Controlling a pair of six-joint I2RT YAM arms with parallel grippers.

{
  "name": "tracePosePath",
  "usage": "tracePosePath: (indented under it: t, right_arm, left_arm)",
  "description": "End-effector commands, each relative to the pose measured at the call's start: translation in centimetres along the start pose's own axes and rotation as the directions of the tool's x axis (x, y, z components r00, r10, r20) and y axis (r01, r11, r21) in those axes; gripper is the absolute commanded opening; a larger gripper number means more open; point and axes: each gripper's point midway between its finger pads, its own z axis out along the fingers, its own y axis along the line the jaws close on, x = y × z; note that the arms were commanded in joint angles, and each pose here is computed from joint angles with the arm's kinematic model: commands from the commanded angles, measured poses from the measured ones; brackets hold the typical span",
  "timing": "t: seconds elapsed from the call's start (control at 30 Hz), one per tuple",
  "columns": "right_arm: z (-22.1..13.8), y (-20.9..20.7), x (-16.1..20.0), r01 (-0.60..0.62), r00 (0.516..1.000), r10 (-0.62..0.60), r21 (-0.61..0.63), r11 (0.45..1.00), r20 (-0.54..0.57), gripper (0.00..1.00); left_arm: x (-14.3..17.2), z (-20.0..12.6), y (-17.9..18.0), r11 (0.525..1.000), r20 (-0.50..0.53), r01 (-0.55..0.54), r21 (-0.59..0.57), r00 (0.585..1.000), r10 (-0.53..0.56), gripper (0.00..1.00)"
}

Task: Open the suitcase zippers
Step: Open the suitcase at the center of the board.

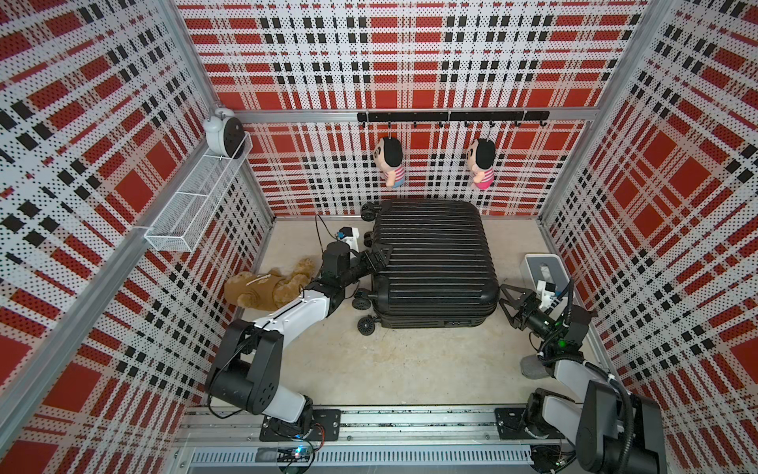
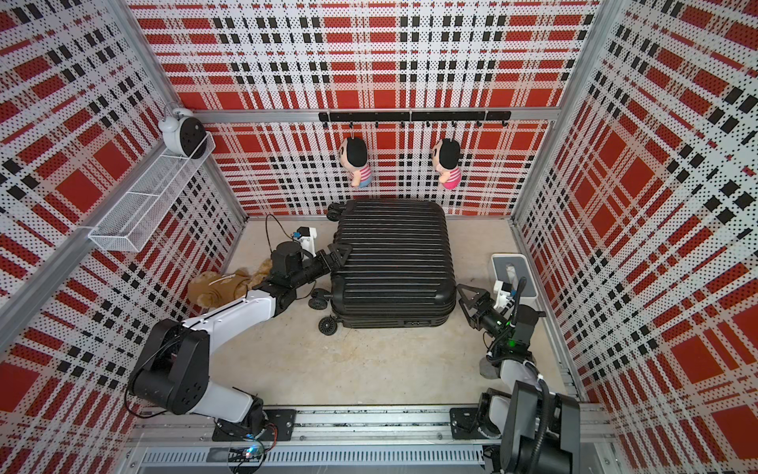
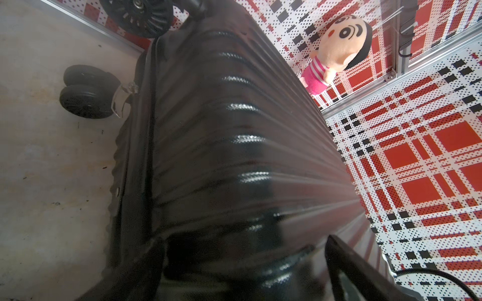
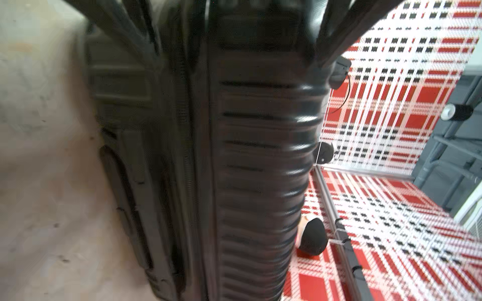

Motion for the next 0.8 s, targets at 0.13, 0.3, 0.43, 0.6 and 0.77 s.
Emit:
tracePosePath:
  t: [0.13,0.3,0.43,0.6,0.77]
  right_arm:
    - [0.5,-2.7,3.7,-0.152,0.979,0.155,0.036,0.988,-0.130,0.99]
    - [0.4,0.0,3.3,-0.116,0.986,0.110,-0.046,0.992,-0.125,0.83]
    - [0.2,1.9,3.2,-0.071,0.989,0.064,-0.051,0.996,-0.131,0.82]
    - [-0.2,4.3,3.7,-0.065,0.986,0.049,-0.097,0.993,-0.161,0.81]
    - [0.1,4.5,5.0,-0.103,0.975,0.073,-0.138,0.985,-0.211,0.79]
  left_arm:
    - [5.3,0.8,2.3,0.999,-0.163,0.027,-0.041,0.986,-0.034,0.98]
    - [5.5,0.9,2.4,0.999,-0.168,0.031,-0.041,0.985,-0.037,0.97]
    - [5.3,0.5,2.6,0.998,-0.160,0.030,-0.049,0.986,-0.038,0.98]
    - [4.8,0.2,3.1,0.997,-0.146,0.022,-0.071,0.989,-0.032,0.98]
    - [4.8,0.4,3.3,0.997,-0.147,0.031,-0.073,0.988,-0.041,0.98]
